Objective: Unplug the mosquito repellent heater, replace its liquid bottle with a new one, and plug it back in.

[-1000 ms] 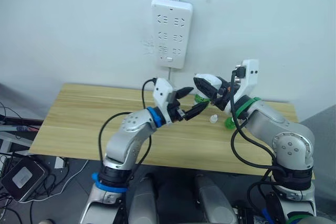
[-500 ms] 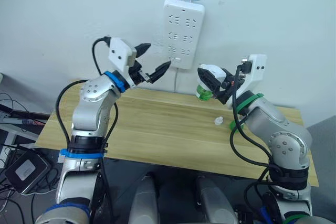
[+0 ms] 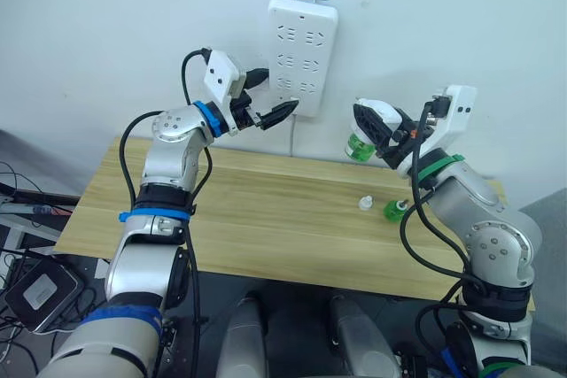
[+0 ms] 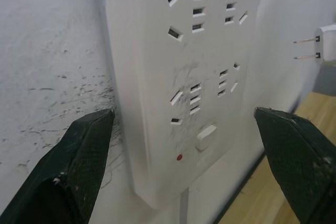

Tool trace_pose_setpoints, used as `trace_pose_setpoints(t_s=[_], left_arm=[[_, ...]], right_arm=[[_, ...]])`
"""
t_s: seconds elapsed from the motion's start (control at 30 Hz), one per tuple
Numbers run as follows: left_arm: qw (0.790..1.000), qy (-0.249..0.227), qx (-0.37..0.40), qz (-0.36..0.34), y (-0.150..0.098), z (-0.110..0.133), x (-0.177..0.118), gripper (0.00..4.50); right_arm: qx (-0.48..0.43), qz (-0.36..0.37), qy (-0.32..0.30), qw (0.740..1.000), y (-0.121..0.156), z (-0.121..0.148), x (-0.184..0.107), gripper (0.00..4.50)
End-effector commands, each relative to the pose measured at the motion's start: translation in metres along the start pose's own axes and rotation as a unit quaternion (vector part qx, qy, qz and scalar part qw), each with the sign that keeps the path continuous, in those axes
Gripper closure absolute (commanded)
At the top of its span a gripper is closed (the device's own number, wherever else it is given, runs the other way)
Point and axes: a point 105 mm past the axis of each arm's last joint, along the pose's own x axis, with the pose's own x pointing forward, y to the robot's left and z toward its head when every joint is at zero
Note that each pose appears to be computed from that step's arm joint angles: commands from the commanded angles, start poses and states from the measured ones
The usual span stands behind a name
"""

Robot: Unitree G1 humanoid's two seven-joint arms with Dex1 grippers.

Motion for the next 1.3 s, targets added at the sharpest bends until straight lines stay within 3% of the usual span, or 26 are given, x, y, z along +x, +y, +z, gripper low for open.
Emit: trace_pose_setpoints(t_s=[0.03, 0.47, 0.57, 0.83, 0.87, 1.3], left_arm=[[0.999, -0.014, 0.016, -0.04, -0.005, 0.012, 0.007, 0.0], [0.986, -0.03, -0.07, -0.146, -0.02, 0.029, 0.01, 0.0], [0.985, -0.033, -0.104, -0.132, -0.013, 0.03, 0.004, 0.59], [0.982, -0.046, -0.147, -0.111, -0.008, 0.032, 0.007, 3.05], [0.982, -0.046, -0.147, -0.111, -0.009, 0.032, 0.007, 3.17], [0.982, -0.039, -0.149, -0.107, -0.009, 0.031, 0.004, 3.17]], right_arm=[[-0.01, 0.014, -0.033, 0.999, 0.01, 0.016, -0.006, 1.36], [-0.008, 0.029, -0.031, 0.999, 0.016, 0.015, -0.009, 1.36], [-0.011, 0.041, -0.028, 0.999, 0.022, 0.014, -0.01, 1.36], [-0.029, 0.09, -0.001, 0.996, 0.052, 0.008, -0.006, 1.36], [-0.032, 0.089, 0.0, 0.996, 0.053, 0.008, -0.004, 1.36], [-0.083, 0.034, -0.009, 0.996, 0.039, 0.015, 0.025, 1.36]])
